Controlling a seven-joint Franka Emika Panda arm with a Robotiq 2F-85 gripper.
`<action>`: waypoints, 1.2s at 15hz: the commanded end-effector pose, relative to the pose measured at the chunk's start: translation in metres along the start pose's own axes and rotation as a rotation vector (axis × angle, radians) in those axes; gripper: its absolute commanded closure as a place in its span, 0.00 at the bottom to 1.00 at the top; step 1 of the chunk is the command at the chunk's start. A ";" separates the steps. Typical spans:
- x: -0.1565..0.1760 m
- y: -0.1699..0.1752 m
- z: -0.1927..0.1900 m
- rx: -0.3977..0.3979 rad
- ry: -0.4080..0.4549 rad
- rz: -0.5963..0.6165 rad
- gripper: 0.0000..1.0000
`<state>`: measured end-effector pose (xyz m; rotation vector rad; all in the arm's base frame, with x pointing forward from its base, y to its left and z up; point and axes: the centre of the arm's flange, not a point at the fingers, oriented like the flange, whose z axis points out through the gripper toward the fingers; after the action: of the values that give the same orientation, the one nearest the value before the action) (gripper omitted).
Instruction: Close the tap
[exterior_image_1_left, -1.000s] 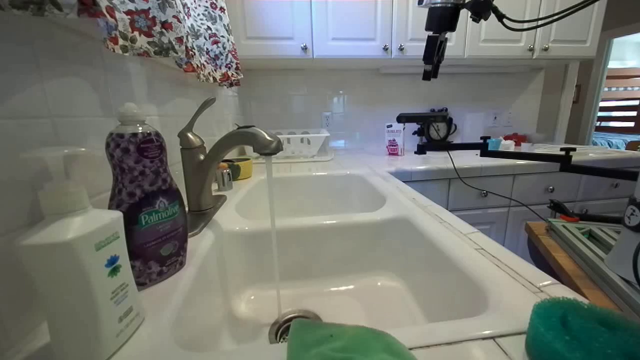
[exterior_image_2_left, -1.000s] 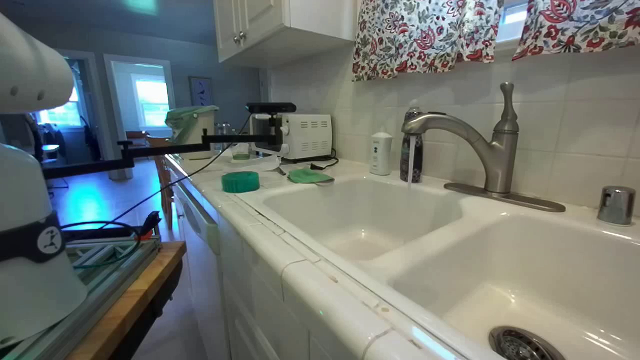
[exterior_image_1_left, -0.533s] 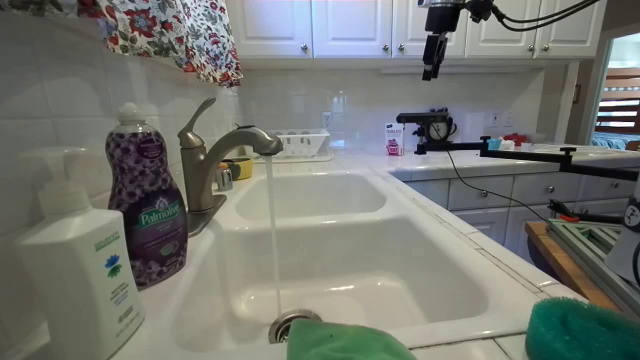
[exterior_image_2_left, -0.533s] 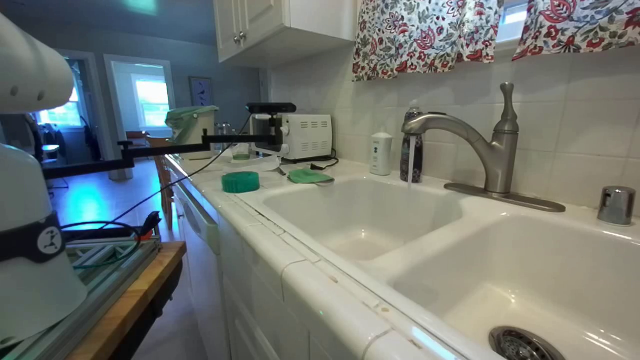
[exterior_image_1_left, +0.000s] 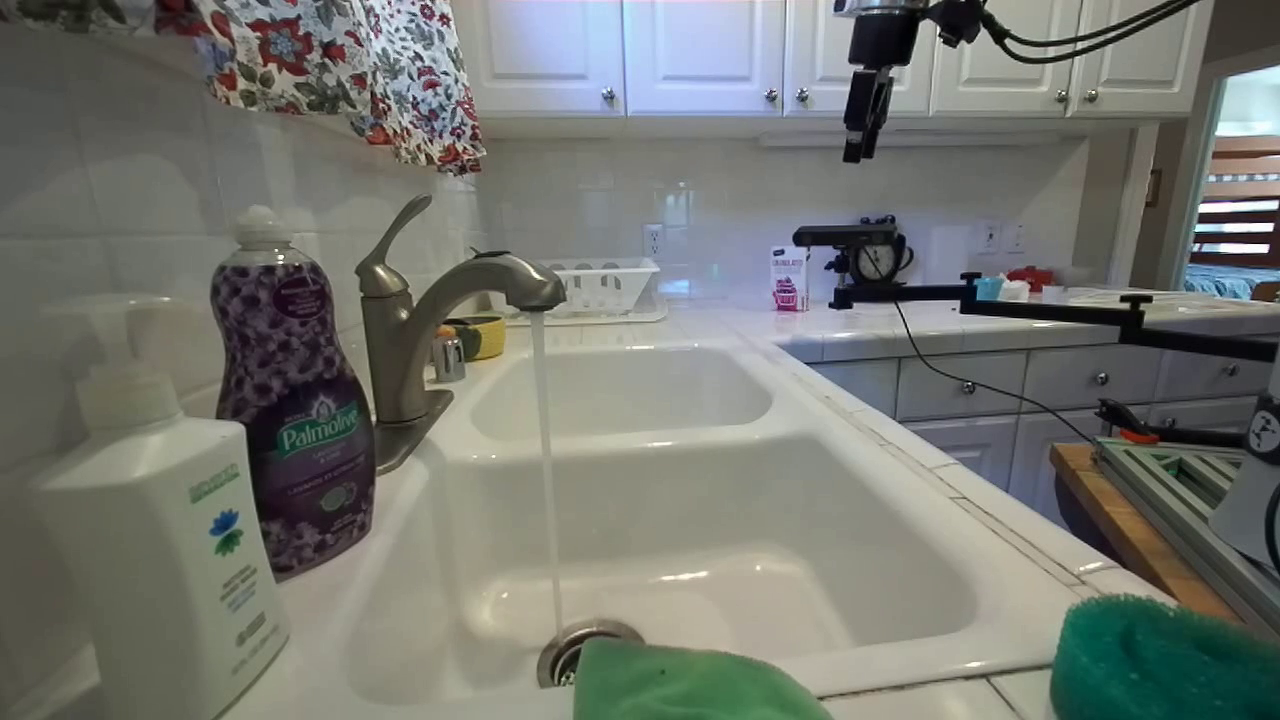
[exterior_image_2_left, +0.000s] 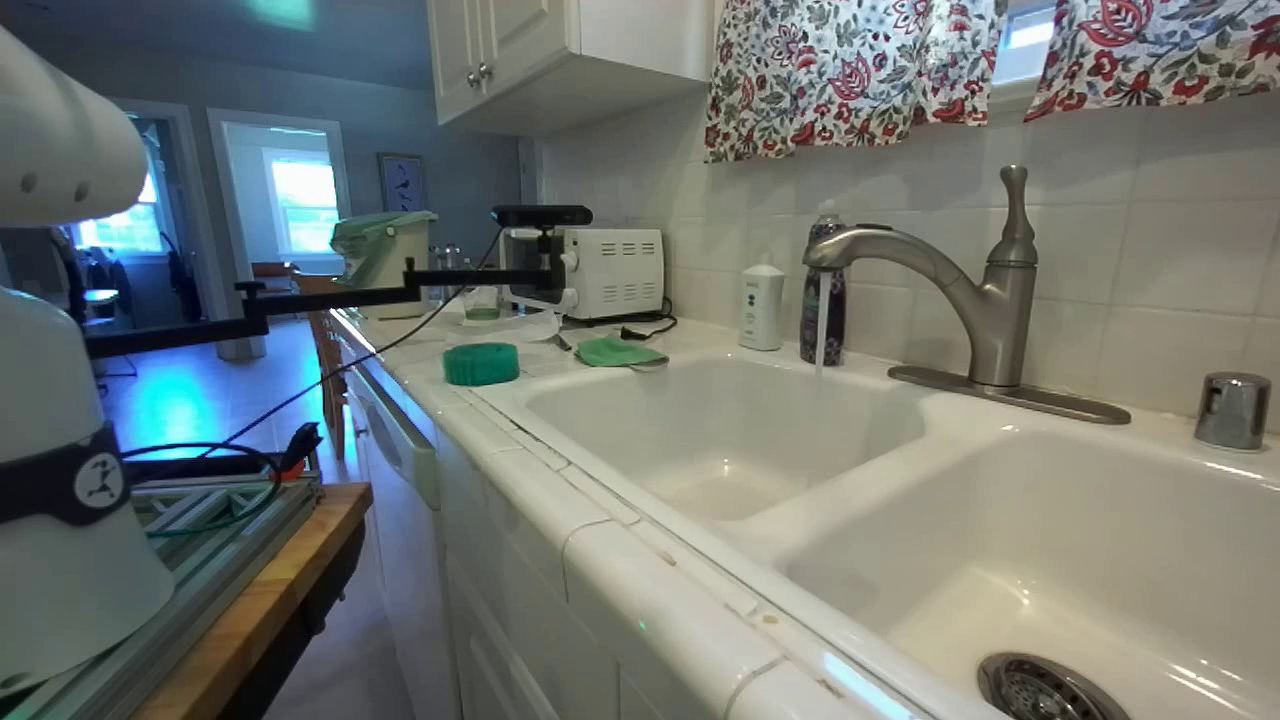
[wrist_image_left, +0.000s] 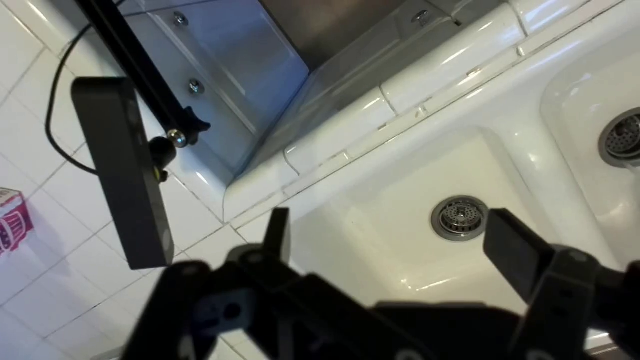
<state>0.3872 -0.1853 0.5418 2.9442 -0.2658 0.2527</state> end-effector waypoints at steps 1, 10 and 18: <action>0.021 -0.020 0.015 0.058 -0.007 0.009 0.00; 0.077 -0.071 0.027 0.253 0.055 0.068 0.00; 0.140 -0.101 0.024 0.451 0.110 0.159 0.00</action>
<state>0.5172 -0.1155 0.5247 3.2770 -0.4486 0.5221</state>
